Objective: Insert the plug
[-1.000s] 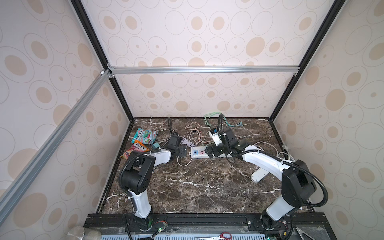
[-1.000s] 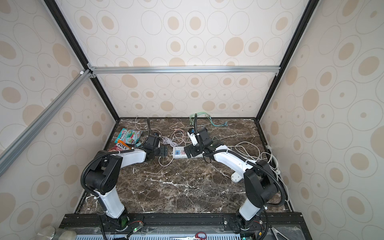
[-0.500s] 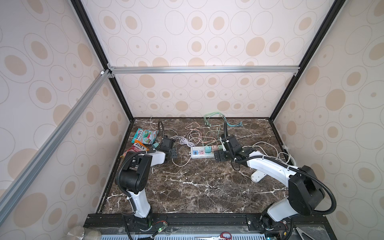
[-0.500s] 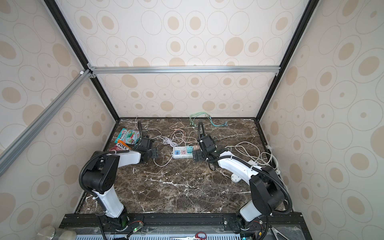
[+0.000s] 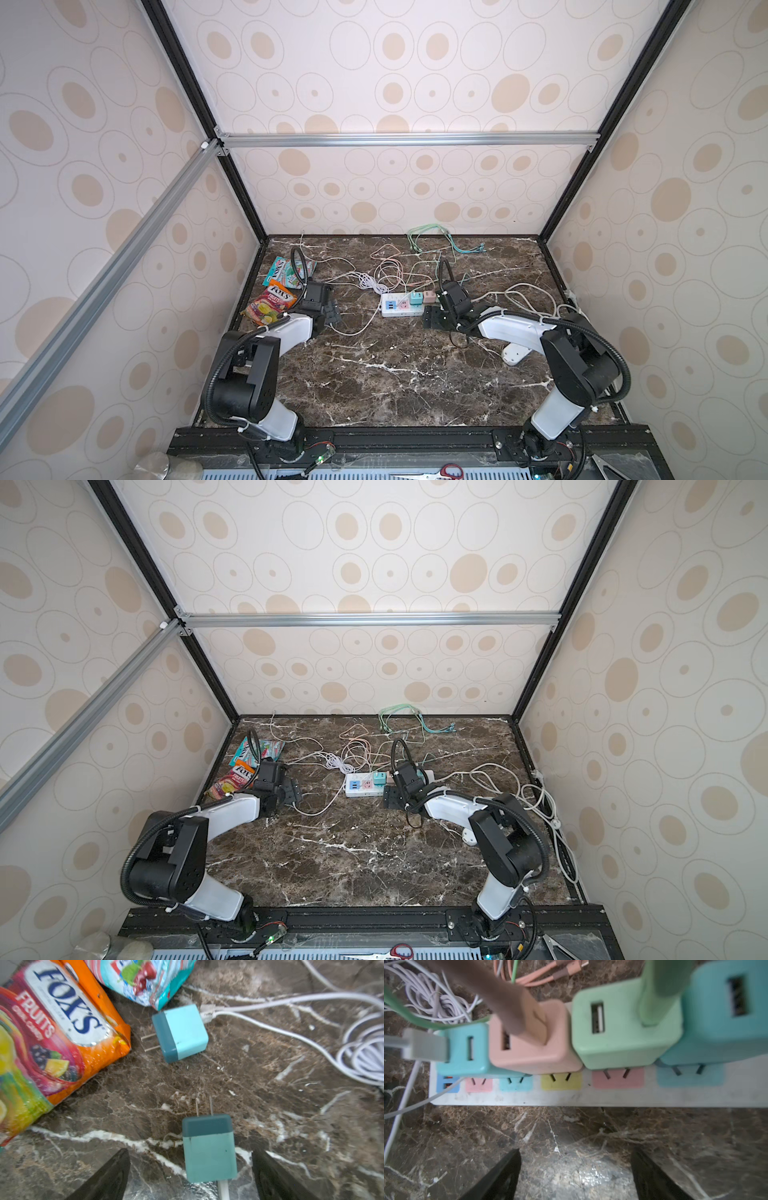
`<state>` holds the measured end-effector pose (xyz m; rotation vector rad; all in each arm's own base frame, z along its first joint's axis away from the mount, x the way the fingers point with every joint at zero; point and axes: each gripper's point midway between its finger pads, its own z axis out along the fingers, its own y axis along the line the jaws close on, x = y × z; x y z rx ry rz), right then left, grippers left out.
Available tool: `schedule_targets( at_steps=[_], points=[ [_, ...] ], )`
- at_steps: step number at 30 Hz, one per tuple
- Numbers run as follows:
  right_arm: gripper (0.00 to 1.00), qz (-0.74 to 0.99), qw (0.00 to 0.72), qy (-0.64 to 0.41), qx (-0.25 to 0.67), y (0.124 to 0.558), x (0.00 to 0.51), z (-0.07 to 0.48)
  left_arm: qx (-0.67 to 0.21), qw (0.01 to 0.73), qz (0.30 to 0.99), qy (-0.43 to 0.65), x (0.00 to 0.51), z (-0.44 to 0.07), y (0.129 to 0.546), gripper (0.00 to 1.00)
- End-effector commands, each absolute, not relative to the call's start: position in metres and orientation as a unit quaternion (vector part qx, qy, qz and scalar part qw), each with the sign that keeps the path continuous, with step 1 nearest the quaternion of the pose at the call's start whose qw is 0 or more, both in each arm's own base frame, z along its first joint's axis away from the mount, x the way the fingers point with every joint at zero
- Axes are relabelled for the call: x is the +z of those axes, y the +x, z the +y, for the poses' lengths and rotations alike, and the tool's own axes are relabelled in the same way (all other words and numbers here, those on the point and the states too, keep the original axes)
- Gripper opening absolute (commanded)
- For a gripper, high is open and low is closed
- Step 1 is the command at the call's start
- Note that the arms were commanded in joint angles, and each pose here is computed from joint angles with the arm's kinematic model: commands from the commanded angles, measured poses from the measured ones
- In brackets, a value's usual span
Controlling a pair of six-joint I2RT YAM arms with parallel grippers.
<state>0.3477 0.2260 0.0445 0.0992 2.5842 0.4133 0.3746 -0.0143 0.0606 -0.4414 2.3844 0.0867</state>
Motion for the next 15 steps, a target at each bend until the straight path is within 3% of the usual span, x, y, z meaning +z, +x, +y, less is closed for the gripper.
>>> schedule_targets(
  at_steps=[1, 3, 4, 10, 15],
  points=[
    [0.74, 0.943, 0.261, 0.070, 0.192, 0.354, 0.042, 0.246, 0.035, 0.364, 0.912, -0.183, 0.075, -0.010, 0.372, 0.95],
    [0.56, 0.940, 0.262, 0.077, 0.204, 0.357, 0.038, 0.253, 0.033, 0.370, 0.910, -0.183, 0.079, -0.010, 0.371, 0.98],
    [0.52, 0.939, 0.263, 0.083, 0.208, 0.359, 0.035, 0.255, 0.033, 0.373, 0.909, -0.185, 0.081, -0.009, 0.370, 0.99],
    [0.44, 0.931, 0.287, 0.111, 0.195, 0.376, 0.020, 0.257, 0.033, 0.385, 0.903, -0.189, 0.088, -0.007, 0.366, 0.98],
    [0.45, 0.936, 0.288, 0.102, 0.177, 0.388, 0.007, 0.258, 0.044, 0.377, 0.906, -0.185, 0.086, -0.004, 0.362, 0.98]
  ],
)
